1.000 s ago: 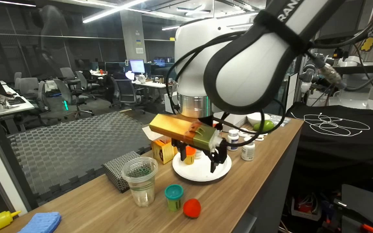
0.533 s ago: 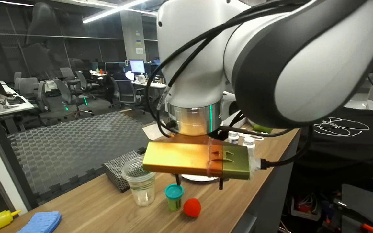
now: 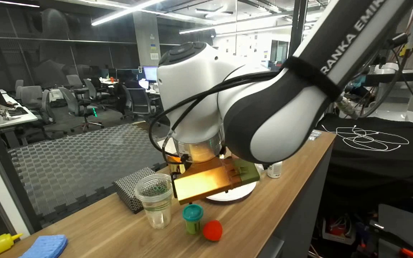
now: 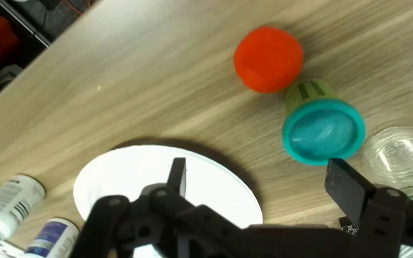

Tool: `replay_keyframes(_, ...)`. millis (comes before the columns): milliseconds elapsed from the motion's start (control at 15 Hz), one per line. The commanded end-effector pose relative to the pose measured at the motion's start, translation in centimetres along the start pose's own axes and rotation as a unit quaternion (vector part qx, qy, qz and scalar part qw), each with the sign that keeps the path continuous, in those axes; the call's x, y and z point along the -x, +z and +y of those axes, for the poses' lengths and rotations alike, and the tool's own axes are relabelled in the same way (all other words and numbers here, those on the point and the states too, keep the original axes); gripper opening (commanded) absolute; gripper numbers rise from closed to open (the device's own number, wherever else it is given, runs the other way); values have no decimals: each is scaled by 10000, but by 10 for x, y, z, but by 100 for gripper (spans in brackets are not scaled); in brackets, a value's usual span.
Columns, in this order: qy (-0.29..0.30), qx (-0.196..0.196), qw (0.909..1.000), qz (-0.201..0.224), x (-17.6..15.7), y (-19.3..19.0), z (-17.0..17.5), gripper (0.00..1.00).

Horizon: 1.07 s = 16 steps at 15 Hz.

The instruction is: Pile up the plastic cups and put all the containers on the white plate

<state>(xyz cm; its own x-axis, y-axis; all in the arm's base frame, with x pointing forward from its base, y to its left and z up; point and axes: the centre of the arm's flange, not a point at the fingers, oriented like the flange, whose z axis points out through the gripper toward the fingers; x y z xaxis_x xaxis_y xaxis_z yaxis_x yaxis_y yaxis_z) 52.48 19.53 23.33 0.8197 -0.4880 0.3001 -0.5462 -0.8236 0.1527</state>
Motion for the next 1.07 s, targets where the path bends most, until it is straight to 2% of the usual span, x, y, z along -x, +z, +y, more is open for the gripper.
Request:
replay_keyframes(0, -896, -335, 9951, 248, -32, 12, -6, 100)
replay_keyframes(200, -1514, -703, 9849, 459, -37, 10, 0, 100)
replay_keyframes(467, -2311, -1195, 9628, 725, -27, -2, 8, 100)
replay_keyframes(667, -2927, -1575, 9392, 861, -5, -6, 14, 100)
replay_keyframes(1000, -3864, -2228, 8917, 775, 25, -6, 19, 100)
